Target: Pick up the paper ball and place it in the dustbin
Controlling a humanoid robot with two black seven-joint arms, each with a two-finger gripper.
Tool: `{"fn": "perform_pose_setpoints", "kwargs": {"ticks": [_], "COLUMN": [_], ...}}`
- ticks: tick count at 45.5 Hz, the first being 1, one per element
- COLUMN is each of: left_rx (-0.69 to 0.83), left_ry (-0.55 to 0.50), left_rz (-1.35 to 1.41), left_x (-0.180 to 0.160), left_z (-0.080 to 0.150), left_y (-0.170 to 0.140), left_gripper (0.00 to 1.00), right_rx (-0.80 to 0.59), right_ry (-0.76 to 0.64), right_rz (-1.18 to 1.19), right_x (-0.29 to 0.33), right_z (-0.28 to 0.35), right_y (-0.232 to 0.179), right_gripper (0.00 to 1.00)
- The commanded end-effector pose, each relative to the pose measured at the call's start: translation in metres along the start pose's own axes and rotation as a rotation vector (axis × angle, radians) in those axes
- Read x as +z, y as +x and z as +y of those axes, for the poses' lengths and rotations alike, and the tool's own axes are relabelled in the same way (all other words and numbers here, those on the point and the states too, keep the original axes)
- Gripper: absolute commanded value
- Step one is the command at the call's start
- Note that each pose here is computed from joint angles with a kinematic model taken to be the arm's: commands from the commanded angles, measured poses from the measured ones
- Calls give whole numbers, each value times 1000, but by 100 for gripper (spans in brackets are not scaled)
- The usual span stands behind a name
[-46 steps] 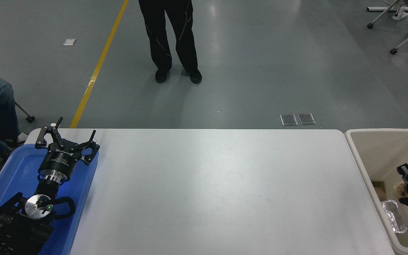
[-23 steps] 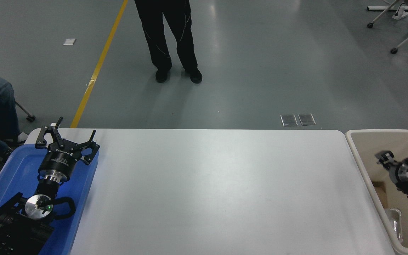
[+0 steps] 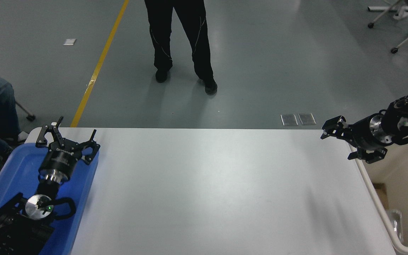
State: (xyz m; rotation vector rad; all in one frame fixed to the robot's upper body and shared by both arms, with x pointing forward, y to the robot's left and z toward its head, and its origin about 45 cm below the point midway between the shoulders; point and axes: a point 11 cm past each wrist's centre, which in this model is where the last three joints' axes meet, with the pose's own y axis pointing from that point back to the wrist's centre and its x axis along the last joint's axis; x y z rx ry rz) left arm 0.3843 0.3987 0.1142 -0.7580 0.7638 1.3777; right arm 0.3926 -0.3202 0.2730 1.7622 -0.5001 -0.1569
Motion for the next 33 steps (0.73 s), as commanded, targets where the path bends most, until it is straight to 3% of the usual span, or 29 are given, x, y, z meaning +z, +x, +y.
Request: {"fn": "perform_pose_setpoints", "kwargs": {"ticks": [1, 9, 33], "left_rx": [0, 0, 1], "left_ry": [0, -2, -1], "left_rz": [0, 0, 0], "left_x": [0, 0, 0], "left_z": [0, 0, 1], "left_y": [0, 0, 1], "left_gripper": [99, 99, 99], "right_rx": [-118, -174, -145], "right_ry": [-35, -108, -169], "right_rz": [187, 305, 312], "right_x": [-47, -69, -66], "right_z": [67, 107, 115], "right_y": [-46, -79, -75], "right_gripper": [100, 100, 100]}}
